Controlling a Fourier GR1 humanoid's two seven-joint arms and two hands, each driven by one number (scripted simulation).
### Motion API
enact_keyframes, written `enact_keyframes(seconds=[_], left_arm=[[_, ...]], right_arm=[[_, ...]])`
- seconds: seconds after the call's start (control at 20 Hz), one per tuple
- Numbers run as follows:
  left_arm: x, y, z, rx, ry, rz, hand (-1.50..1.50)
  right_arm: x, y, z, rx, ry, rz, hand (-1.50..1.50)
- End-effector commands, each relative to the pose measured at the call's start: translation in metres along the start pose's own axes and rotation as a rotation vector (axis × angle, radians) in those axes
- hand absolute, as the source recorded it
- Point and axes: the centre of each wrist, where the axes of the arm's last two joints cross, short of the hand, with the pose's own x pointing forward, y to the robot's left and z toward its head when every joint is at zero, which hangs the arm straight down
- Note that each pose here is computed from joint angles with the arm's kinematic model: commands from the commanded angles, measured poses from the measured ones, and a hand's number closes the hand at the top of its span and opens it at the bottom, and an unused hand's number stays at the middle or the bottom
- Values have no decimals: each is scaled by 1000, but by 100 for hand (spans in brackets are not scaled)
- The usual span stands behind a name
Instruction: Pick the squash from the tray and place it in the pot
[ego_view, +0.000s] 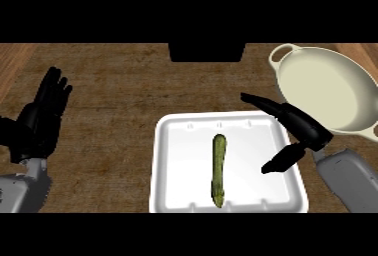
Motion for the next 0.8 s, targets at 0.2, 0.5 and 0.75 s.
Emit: enact_keyframes(seconds=[0.2,0.5,0.75], left_arm=[[9,2,5,-6,-18,-17,0],[4,14,2,-4,-5,7,0],[-1,-5,7,-10,-3,-4,0]], right_arm=[[65,14,-25,284,169,211,-150],[85,62,-30,312,209,169,-150],[88,77,-39,303,215,148,-150]])
